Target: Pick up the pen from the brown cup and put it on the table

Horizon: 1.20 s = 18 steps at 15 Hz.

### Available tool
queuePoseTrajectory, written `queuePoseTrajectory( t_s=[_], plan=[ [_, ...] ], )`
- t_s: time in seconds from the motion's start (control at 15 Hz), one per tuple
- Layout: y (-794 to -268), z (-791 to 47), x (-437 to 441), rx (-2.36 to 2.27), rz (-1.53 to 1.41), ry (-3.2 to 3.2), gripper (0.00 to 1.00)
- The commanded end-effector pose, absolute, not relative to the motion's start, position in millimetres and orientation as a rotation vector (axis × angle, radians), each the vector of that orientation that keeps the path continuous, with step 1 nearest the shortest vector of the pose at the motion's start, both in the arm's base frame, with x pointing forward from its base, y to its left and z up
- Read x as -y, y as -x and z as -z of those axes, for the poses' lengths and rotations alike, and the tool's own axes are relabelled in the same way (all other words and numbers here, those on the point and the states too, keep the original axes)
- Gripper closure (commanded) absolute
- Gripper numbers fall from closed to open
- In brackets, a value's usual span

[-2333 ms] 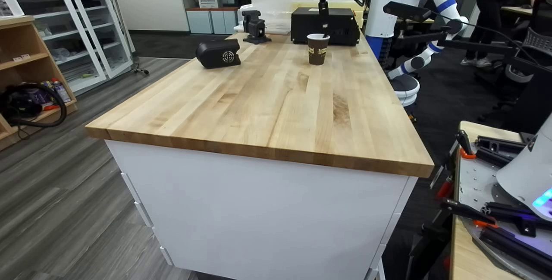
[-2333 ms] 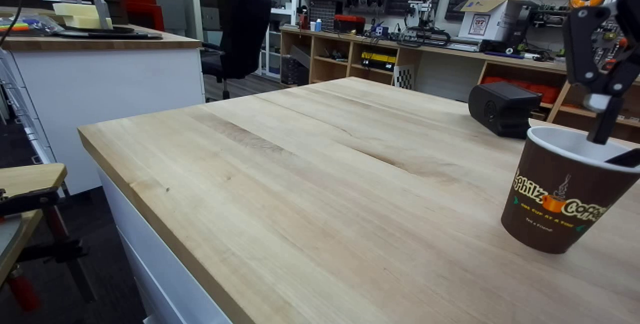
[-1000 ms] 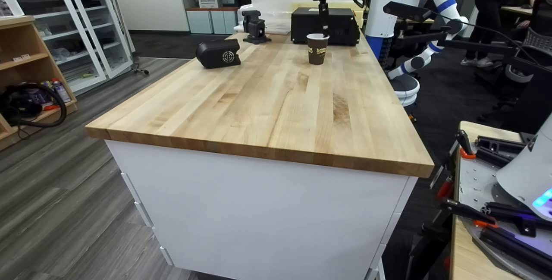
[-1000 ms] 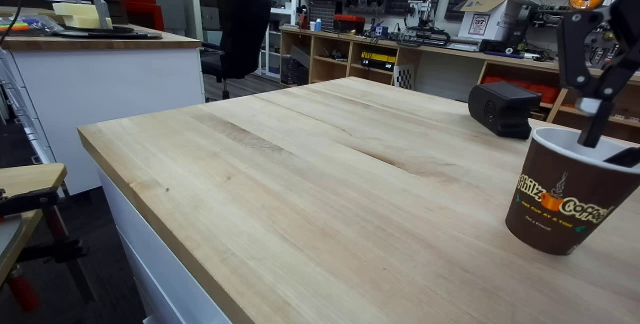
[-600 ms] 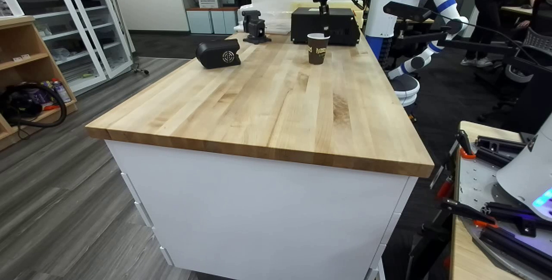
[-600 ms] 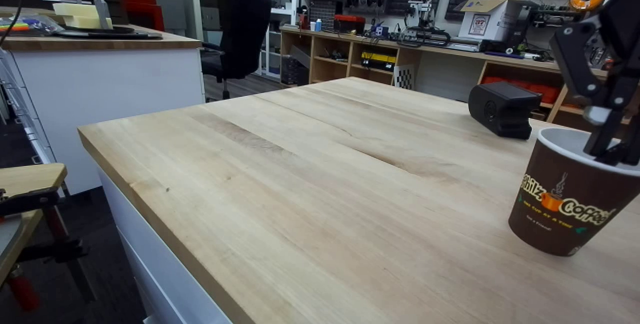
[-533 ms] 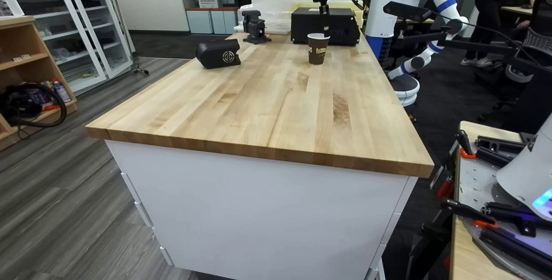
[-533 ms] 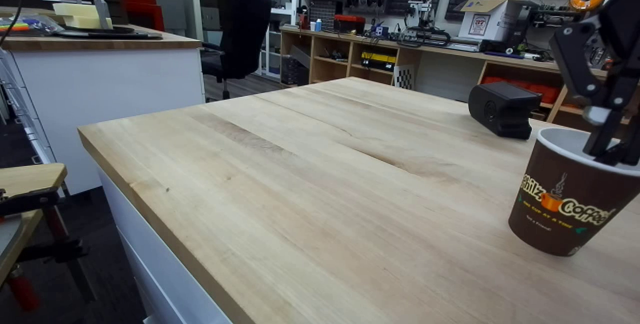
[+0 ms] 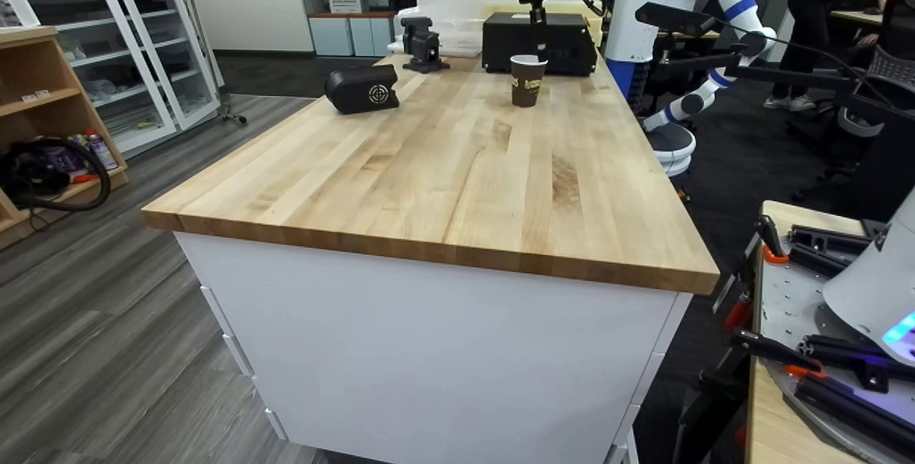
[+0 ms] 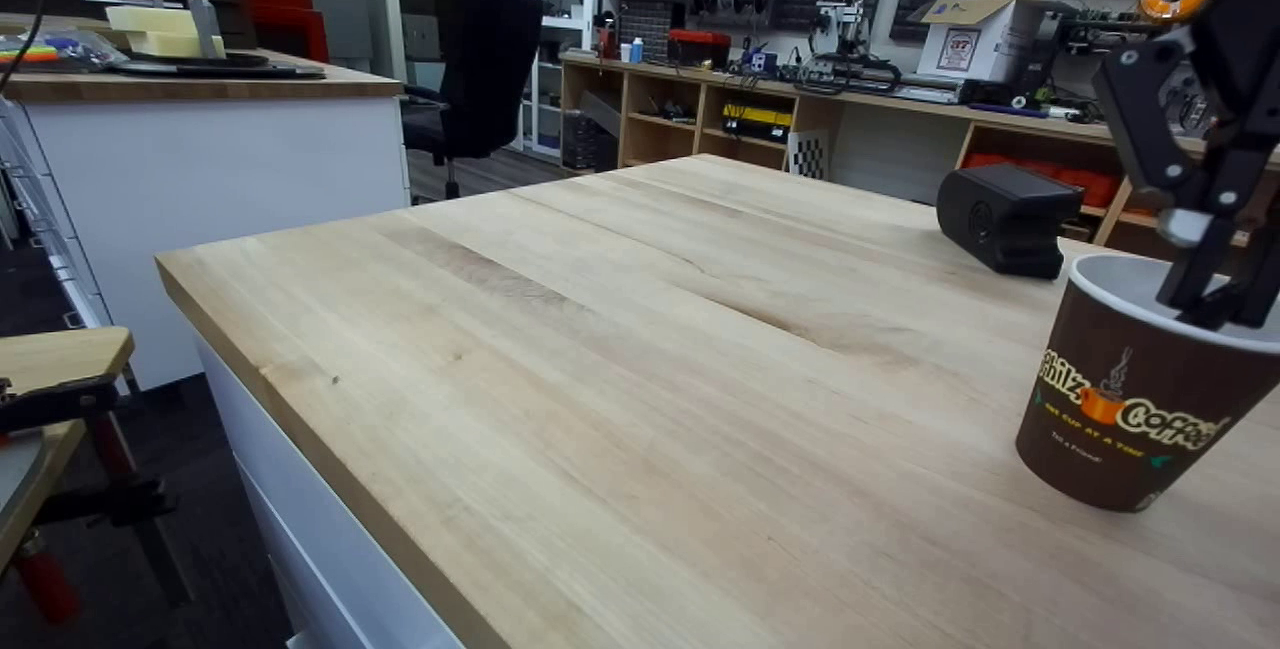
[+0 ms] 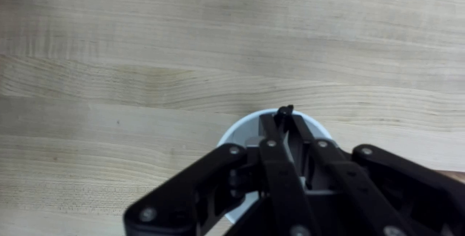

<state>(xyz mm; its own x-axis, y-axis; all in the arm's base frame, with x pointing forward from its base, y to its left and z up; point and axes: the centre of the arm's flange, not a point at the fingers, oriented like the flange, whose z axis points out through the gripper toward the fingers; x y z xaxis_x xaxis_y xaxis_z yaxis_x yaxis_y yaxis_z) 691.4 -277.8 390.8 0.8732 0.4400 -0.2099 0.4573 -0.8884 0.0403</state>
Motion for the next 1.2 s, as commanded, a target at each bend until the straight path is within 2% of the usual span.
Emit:
queuePoseTrajectory(
  t_s=[0.0,1.13],
  plan=[
    [-678.6,-409.1,270.7,-0.745,0.321,-2.988,0.96],
    [-668.2,-472.4,256.8,-0.759,0.341,-2.954,0.96]
  ],
)
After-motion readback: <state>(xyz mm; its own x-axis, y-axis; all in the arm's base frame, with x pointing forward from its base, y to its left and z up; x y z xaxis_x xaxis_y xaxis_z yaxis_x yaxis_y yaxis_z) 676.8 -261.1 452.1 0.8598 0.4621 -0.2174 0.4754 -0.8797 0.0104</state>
